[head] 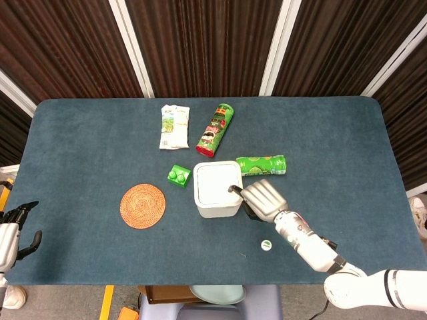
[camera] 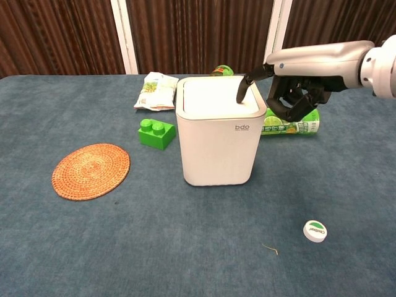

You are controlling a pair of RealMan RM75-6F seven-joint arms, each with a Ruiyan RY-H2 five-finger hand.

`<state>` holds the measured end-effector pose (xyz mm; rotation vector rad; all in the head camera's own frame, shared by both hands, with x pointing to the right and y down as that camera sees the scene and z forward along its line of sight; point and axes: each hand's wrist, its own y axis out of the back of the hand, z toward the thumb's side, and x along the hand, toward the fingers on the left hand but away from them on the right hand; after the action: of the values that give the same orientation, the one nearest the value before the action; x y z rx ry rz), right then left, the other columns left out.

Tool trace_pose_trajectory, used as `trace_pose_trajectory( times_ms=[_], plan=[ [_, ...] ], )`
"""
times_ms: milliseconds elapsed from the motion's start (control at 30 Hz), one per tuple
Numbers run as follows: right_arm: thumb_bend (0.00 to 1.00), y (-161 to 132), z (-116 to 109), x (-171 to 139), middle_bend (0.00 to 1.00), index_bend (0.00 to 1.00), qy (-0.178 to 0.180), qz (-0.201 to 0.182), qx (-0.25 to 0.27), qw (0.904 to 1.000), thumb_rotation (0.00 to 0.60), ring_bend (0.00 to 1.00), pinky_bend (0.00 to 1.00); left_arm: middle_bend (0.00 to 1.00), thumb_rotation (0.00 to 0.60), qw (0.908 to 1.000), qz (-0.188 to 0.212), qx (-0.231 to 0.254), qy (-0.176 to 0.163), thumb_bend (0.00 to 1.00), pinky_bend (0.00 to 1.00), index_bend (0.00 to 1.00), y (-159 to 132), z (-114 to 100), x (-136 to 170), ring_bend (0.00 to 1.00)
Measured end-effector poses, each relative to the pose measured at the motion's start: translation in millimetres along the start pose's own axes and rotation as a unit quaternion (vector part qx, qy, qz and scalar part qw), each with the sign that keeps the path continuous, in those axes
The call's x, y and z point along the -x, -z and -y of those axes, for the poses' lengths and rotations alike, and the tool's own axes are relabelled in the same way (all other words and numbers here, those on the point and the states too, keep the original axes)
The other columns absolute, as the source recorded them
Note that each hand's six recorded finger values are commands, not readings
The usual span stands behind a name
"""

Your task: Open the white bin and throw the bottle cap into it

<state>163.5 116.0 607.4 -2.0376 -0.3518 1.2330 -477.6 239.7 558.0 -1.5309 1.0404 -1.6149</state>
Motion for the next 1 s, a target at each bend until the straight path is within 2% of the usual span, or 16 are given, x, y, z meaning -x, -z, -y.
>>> trace_pose_trajectory(
  times_ms=[300, 533, 767, 867, 1000],
  plan=[
    [0.77, 5.3, 2.4, 0.3, 0.87, 0.37, -0.004, 0.003, 0.009, 0.9999, 0.600, 0.88, 0.77, 0.23, 0.600, 1.0000, 0.000, 0.001, 0.002, 0.43, 0.39, 0.19, 0.3, 0.4, -0.2, 0.26],
    [0.77, 2.8, -13.0, -10.9, 0.87, 0.37, 0.033, -0.006, 0.006, 0.9994, 0.600, 0.88, 0.77, 0.23, 0.600, 1.0000, 0.001, -0.002, 0.004, 0.43, 0.39, 0.19, -0.4, 1.8, -0.8, 0.26],
    [0.77, 6.4, -29.4, -54.0, 0.87, 0.37, 0.102, -0.018, -0.025, 0.9943, 0.600, 0.88, 0.77, 0.23, 0.600, 1.0000, -0.003, 0.000, 0.004, 0.43, 0.40, 0.19, 1.3, 1.3, -1.1, 0.26],
    [0.77, 18.4, -21.5, -82.2, 0.87, 0.37, 0.114, -0.009, -0.035, 0.9928, 0.600, 0.88, 0.78, 0.23, 0.600, 1.0000, -0.002, -0.002, 0.004, 0.43, 0.40, 0.19, 0.3, 1.4, -0.9, 0.26],
    [0.77, 43.5, 1.5, -114.4, 0.87, 0.38, 0.105, 0.018, -0.024, 0.9940, 0.600, 0.89, 0.79, 0.23, 0.600, 1.0000, -0.001, -0.003, 0.004, 0.43, 0.40, 0.19, -0.3, 1.6, -0.8, 0.26]
  ],
)
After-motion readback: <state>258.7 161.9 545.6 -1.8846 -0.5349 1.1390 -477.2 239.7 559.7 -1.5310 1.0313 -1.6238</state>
